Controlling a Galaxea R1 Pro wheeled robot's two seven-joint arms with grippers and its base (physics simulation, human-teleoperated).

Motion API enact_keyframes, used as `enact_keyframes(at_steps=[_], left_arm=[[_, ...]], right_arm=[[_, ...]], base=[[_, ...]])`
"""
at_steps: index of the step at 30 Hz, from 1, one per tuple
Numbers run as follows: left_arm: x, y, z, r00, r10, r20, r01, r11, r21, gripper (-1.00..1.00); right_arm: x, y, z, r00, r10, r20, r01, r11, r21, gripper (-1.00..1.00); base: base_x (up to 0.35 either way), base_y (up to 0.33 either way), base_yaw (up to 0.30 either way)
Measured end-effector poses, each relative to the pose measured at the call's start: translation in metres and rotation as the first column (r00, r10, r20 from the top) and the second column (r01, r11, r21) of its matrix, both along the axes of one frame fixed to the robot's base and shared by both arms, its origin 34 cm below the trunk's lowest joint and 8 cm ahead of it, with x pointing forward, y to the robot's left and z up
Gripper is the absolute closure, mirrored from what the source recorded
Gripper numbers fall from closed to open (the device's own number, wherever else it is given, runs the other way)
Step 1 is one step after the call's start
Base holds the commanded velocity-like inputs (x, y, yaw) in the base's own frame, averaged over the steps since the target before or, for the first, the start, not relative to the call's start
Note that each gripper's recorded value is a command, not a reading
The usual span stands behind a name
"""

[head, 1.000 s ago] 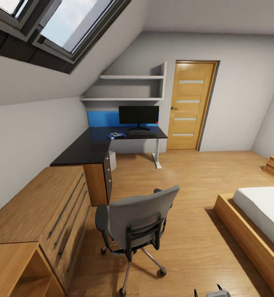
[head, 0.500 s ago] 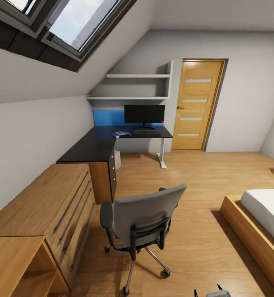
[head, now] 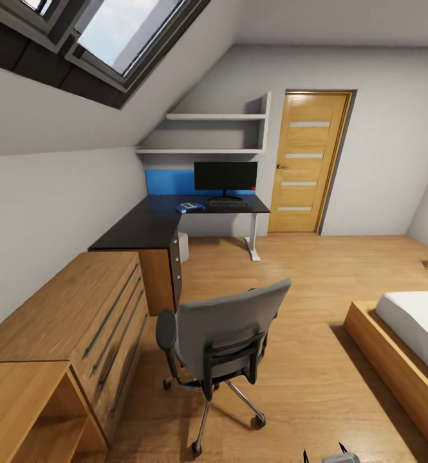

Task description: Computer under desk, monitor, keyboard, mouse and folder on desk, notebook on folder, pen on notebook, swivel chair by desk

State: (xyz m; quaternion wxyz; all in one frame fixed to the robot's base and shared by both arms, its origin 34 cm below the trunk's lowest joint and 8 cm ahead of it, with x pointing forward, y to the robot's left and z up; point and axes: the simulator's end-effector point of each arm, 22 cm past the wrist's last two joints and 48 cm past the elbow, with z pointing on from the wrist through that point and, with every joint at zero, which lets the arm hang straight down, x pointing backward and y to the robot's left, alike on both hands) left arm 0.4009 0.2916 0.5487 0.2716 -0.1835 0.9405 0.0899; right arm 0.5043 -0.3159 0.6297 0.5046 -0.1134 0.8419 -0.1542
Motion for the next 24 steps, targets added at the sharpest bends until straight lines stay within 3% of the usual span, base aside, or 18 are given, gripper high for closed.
enact_keyframes(at_steps=[24], left_arm=[[0.001,0.000,-0.037,1.000,0.002,0.002,-0.002,1.000,-0.001,-1.00]], right_arm=[[0.000,0.000,-0.037,1.000,0.000,0.001,0.000,1.000,0.000,-1.00]], base=[[-0.016,0.000,0.000]])
